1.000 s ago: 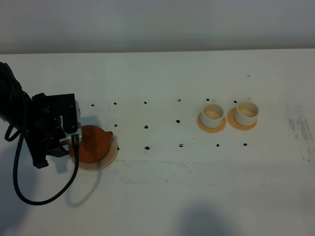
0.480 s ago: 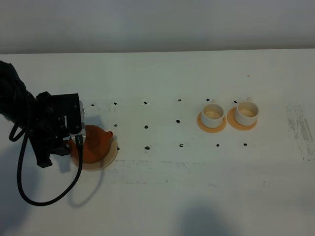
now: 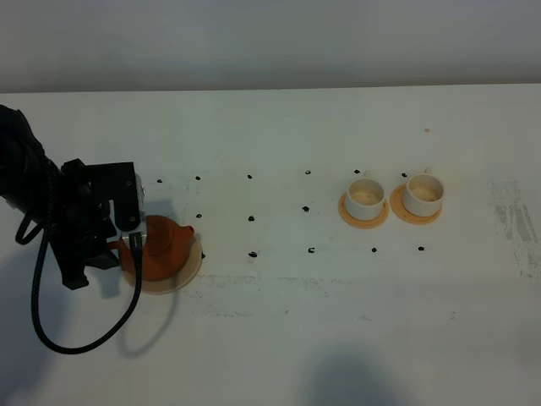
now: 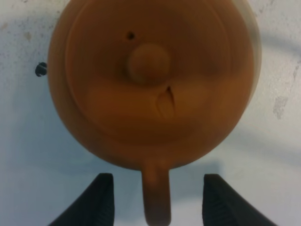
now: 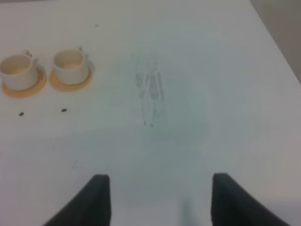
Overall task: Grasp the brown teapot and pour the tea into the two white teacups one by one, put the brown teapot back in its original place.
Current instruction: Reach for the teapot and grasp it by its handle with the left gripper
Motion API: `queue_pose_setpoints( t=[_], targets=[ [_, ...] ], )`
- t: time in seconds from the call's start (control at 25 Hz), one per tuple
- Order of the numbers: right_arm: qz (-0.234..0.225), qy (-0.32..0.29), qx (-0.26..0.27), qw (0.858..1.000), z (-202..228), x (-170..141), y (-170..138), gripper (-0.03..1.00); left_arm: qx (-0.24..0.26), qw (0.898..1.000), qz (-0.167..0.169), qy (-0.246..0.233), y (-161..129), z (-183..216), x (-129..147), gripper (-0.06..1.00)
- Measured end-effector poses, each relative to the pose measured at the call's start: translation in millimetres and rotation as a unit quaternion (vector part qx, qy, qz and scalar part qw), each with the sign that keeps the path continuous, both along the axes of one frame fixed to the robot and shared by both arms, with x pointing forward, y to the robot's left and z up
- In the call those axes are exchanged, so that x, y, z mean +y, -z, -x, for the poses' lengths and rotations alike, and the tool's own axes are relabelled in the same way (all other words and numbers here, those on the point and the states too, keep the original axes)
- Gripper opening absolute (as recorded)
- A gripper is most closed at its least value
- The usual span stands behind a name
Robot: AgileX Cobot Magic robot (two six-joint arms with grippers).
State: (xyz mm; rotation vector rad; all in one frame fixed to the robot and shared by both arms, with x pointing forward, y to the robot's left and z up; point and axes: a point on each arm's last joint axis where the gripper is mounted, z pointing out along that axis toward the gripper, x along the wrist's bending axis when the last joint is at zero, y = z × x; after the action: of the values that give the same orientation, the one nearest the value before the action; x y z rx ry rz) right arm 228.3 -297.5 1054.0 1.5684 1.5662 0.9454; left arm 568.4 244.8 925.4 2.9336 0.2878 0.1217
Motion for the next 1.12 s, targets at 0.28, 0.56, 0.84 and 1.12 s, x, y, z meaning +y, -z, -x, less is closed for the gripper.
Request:
queue_pose_setpoints(
  t=[0.28,0.56,0.84,1.12],
  targets=[
    [0.000,0.000,0.000,1.000,0.0,0.0,0.0,0.46,0.007,1.000,-0.002,0.001,6.8,-0.8,-1.6,0.41],
    [0.000,0.000,0.000,1.000,0.0,0.0,0.0,0.46,0.002,1.000,-0.001,0.000,4.9,-1.1,-1.6,0.41],
    [0.000,0.000,0.000,1.000,0.0,0.0,0.0,0.46,-0.002,1.000,0.003,-0.003,2.4,-1.1,-2.2,0.41],
    [0.000,0.000,0.000,1.000,0.0,0.0,0.0,0.46,-0.001,1.000,0.006,-0.017,2.9,-1.6,-2.5,0.29]
  ],
)
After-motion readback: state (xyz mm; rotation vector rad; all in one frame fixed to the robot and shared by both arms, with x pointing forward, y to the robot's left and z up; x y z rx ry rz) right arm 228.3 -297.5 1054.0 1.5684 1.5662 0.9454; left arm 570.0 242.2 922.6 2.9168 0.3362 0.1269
